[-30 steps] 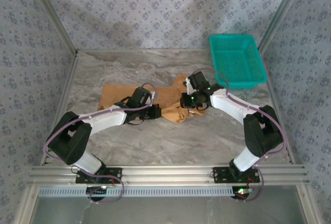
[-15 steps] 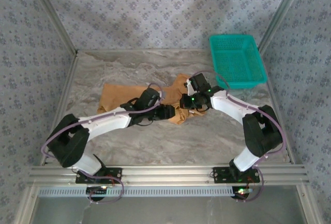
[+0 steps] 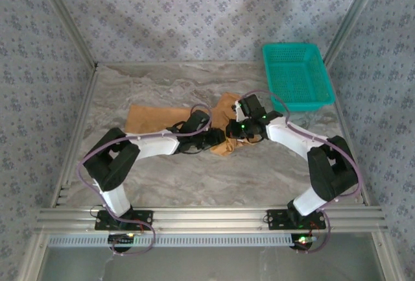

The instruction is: Fold the inside-out t-shirt

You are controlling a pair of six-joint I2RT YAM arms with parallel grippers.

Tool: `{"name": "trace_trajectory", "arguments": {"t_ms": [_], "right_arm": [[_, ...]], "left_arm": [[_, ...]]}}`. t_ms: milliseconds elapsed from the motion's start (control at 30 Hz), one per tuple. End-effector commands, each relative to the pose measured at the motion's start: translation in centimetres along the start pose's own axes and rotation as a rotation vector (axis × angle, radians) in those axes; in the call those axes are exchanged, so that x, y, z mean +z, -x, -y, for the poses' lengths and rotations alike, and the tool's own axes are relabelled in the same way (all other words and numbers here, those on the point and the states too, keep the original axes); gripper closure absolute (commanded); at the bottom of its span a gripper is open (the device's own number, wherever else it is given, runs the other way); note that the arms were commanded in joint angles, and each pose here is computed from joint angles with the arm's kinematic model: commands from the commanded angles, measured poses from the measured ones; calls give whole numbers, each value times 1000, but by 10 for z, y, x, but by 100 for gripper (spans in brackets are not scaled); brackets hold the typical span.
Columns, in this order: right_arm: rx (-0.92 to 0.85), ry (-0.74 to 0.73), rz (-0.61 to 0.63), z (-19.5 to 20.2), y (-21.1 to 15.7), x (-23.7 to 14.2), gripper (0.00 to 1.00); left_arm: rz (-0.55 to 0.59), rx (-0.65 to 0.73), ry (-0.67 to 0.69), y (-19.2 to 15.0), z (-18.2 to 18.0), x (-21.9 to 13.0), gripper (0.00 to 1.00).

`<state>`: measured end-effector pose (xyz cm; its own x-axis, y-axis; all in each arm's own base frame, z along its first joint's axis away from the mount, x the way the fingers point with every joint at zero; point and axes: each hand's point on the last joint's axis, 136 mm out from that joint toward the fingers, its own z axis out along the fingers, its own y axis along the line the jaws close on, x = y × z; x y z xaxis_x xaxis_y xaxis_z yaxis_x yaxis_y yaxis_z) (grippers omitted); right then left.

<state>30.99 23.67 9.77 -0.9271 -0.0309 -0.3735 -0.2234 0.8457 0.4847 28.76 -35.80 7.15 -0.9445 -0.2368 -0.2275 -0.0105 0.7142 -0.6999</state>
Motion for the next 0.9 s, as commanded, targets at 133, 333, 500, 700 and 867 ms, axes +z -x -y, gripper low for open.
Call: {"name": "trace_trajectory", "arguments": {"t_ms": [133,333,500,700,867], "right_arm": [[7,12,-8,-2,-7,-3,100],[85,-80,15,33,4,-2,100],[182,-148,28,74,26,9,100],[167,-129,13,61,38,22,100],[126,-101,11,38,36,18,100]], "left_arm": [[26,-17,-20,10,3,14,91],[74,63,-80,22,32,-24,100],[135,197,-149,27,64,-79,100],[155,234,-153,12,45,-98,100],[103,196,-105,-19,-6,-67,100]]}}
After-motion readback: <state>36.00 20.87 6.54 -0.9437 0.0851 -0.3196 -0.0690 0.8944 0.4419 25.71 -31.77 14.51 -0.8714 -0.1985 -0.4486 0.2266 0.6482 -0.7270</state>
